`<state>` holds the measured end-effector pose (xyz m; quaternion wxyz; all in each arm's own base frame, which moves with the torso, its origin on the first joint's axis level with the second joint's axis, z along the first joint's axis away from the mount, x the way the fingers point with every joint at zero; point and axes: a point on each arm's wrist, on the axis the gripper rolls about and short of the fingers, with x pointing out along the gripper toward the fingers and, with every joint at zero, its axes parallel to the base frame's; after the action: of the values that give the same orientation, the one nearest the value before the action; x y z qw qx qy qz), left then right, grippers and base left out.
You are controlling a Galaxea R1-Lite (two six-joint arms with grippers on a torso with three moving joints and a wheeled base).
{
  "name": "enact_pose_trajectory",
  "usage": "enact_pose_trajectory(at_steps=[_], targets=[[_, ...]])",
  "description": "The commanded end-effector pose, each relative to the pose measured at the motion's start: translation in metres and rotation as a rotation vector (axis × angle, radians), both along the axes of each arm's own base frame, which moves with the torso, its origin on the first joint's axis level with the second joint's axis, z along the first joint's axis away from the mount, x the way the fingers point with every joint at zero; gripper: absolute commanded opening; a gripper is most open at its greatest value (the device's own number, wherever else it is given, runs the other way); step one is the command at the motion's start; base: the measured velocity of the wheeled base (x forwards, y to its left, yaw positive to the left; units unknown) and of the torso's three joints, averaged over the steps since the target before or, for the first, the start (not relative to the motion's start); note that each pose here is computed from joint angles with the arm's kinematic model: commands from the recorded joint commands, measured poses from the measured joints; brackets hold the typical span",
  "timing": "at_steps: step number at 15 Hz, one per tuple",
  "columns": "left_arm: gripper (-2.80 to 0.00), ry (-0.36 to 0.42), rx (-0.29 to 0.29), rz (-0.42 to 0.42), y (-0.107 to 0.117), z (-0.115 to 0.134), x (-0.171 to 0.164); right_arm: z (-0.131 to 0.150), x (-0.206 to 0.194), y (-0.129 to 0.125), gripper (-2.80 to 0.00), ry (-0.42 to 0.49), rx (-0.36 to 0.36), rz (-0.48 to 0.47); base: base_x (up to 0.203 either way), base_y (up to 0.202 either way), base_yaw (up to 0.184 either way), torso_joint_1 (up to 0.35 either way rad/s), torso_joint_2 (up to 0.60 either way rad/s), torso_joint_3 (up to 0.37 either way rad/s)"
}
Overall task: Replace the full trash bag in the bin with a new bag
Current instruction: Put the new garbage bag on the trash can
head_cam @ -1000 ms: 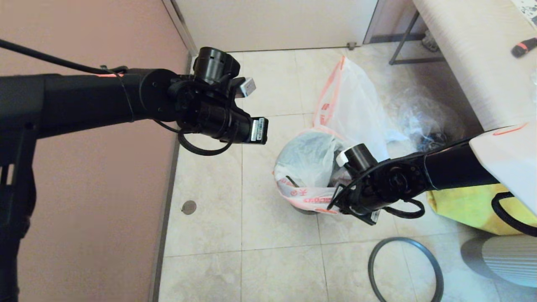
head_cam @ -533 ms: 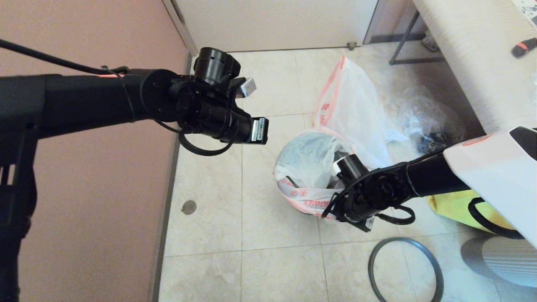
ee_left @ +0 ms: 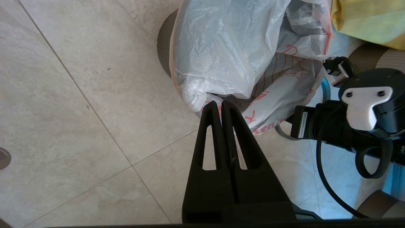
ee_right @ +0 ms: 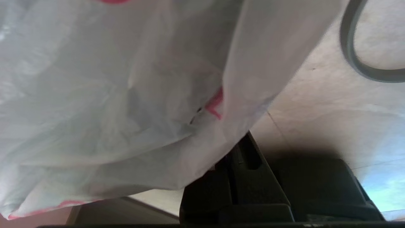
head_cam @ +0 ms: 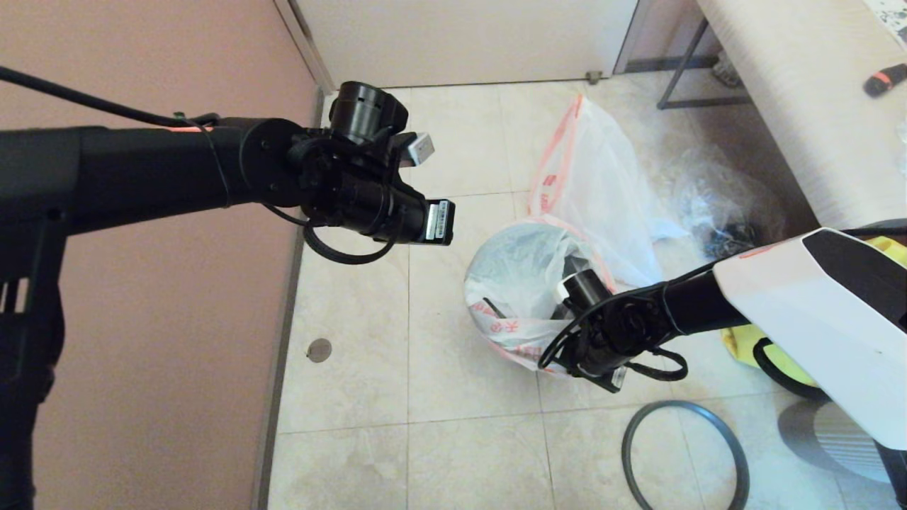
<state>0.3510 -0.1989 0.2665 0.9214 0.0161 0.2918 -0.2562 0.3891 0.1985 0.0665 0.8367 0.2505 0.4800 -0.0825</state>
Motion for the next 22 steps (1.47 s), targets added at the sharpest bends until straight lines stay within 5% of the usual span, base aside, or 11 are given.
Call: enact_pose_trajectory(at_steps=[1, 6, 7, 11, 16, 21, 22], targets=[[-2.80, 0.000, -0.001, 0.001, 0.001, 0.001, -0.001, 0.001, -0.002, 0.000, -2.80, 0.000, -0.009, -0.008, 0.000, 0.000, 0.000, 0.000, 0.00, 0.000], [-2.80, -0.015, -0.014, 0.016, 0.008, 0.009, -0.003, 0.037, -0.040, 0.000, -2.80, 0.000, -0.050, 0.034, 0.000, 0.000, 0.000, 0.000, 0.00, 0.000], [-2.80, -0.017, -0.014, 0.016, 0.008, 0.010, -0.004, 0.034, -0.044, -0.001, 0.00, 0.001, -0.084, 0.042, 0.000, 0.000, 0.000, 0.000, 0.00, 0.000], [-2.80, -0.018, -0.015, 0.016, 0.008, 0.011, -0.004, 0.024, -0.062, 0.001, 0.00, 0.052, -0.117, 0.075, 0.000, 0.000, 0.000, 0.000, 0.00, 0.000], [-2.80, -0.020, -0.015, 0.017, 0.009, 0.011, -0.005, 0.089, -0.102, -0.003, 0.00, -0.060, -0.047, 0.144, 0.000, 0.000, 0.000, 0.000, 0.00, 0.000], [-2.80, -0.034, -0.025, 0.035, 0.017, 0.017, -0.004, 0.011, -0.072, 0.007, 0.00, 0.078, -0.134, 0.137, 0.000, 0.000, 0.000, 0.000, 0.00, 0.000], [-2.80, -0.035, -0.026, 0.037, 0.017, 0.018, -0.004, 0.015, -0.070, 0.009, -2.80, 0.051, -0.120, 0.140, 0.000, 0.000, 0.000, 0.000, 0.00, 0.000]])
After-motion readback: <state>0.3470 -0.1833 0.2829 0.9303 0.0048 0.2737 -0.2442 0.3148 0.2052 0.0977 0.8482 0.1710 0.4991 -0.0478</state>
